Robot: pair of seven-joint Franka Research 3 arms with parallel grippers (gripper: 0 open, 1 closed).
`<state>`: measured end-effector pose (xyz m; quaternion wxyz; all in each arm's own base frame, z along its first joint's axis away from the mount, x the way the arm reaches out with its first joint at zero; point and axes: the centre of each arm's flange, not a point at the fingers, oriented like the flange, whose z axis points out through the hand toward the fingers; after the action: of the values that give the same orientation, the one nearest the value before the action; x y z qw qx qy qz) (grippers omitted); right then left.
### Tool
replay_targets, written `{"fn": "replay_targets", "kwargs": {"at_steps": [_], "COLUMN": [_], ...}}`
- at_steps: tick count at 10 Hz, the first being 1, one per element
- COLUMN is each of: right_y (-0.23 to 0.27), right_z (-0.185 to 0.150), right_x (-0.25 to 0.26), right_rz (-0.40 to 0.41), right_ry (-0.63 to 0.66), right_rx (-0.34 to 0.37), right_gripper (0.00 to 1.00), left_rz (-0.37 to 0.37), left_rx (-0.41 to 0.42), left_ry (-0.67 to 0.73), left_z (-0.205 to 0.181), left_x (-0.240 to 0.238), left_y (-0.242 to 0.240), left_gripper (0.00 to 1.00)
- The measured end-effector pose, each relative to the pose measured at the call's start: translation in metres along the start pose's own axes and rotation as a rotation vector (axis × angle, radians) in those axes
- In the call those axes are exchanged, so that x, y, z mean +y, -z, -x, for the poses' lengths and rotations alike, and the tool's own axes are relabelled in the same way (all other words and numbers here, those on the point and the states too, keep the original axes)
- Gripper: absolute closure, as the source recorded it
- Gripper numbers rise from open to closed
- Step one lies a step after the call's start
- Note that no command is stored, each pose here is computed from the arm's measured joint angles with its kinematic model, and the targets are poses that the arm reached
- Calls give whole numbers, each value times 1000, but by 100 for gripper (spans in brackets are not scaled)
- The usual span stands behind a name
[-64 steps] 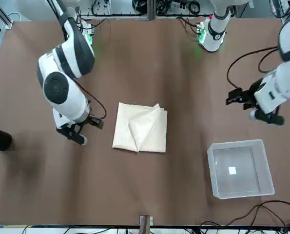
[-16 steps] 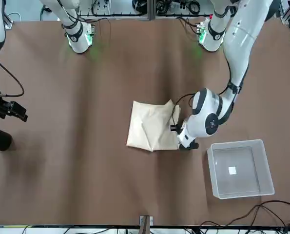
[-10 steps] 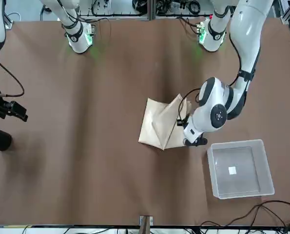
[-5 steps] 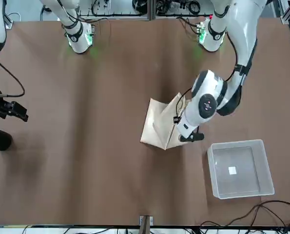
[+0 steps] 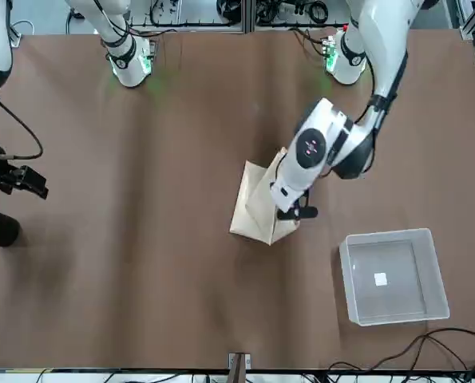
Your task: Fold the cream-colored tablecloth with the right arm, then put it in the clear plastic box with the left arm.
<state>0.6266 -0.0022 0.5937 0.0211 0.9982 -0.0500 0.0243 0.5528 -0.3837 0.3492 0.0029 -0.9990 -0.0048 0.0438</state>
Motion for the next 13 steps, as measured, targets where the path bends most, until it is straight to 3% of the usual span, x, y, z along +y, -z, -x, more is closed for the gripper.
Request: {"fn": "replay_targets", "kwargs": {"at_steps": [7,10,13], "right_y": [-2,-6,-7], "right_z": [1,1,1], "right_x": [-2,-3,-4], "right_rz": [1,2,2], "right_ry": [3,4,6], "right_rx": [-6,-14,-15], "right_gripper": [0,0,0], "left_rz": [-42,20,95], "left_rx": [1,28,46], "left_ry": [-91,-80,-58], "left_z": [33,16,12], "left_x": [48,62,90], "left_y": [-25,-11,-28], "left_gripper": [96,96,96]}}
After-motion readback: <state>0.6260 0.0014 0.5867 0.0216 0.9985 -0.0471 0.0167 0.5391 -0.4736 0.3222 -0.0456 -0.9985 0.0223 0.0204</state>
